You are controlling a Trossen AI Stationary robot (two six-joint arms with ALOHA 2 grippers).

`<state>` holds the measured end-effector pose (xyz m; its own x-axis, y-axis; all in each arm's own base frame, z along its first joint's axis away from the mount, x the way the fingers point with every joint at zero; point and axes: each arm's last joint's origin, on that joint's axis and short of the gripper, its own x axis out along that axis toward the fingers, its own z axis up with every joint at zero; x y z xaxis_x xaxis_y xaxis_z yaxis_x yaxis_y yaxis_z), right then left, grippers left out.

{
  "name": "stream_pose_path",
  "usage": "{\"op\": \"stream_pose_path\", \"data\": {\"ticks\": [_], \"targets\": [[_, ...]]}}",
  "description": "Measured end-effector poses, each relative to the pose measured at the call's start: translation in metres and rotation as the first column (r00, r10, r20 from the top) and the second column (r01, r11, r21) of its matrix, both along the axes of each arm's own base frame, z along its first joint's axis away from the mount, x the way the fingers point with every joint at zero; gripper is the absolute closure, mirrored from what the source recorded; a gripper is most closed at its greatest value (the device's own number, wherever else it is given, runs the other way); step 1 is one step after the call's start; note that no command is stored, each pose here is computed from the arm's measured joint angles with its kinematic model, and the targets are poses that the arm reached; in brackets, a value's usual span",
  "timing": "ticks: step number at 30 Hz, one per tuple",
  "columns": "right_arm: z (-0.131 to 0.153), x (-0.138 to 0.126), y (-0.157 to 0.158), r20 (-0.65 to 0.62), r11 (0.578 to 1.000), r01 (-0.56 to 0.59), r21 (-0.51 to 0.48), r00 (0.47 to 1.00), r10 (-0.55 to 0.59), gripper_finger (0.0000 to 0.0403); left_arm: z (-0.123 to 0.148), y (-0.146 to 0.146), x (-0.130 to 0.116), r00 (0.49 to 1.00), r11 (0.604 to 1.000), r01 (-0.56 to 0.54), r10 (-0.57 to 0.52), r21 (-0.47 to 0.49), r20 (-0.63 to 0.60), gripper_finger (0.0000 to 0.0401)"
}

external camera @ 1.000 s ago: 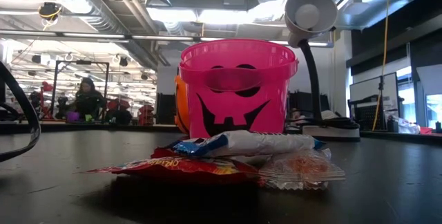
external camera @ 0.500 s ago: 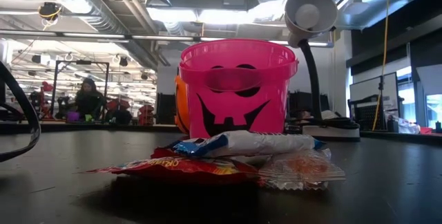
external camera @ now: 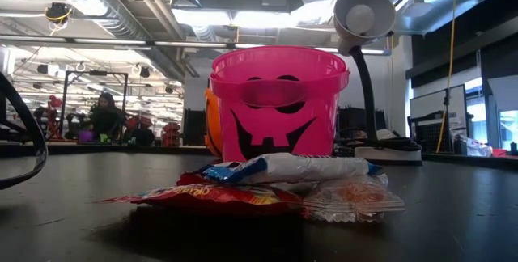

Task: Sort candy
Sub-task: Put the white chocolate into the black bucket

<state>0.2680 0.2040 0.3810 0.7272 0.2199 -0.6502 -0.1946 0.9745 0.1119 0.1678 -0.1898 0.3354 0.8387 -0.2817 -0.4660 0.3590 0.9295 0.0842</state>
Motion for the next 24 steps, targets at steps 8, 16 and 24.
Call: {"op": "stream_pose_path", "data": {"ticks": [8, 16, 24], "targets": [[-0.002, -0.001, -0.002, -0.006, 0.998, -0.013, -0.057, 1.000, 0.013, 0.0280, -0.006, 0.010, -0.019, 0.920, 0.951, -0.239, 0.158, -0.194, -0.357, 0.0387], [-0.003, -0.002, -0.002, -0.024, 0.998, -0.015, -0.065, 1.000, 0.014, 0.0281, -0.012, 0.007, -0.019, 0.903, 0.938, -0.252, 0.140, -0.239, -0.406, 0.0303], [-0.023, -0.011, -0.008, -0.198, 0.996, 0.041, -0.076, 0.979, -0.055, 0.0281, -0.004, 0.008, -0.008, 0.953, 0.950, -0.203, 0.136, -0.237, -0.271, 0.0245]]}}
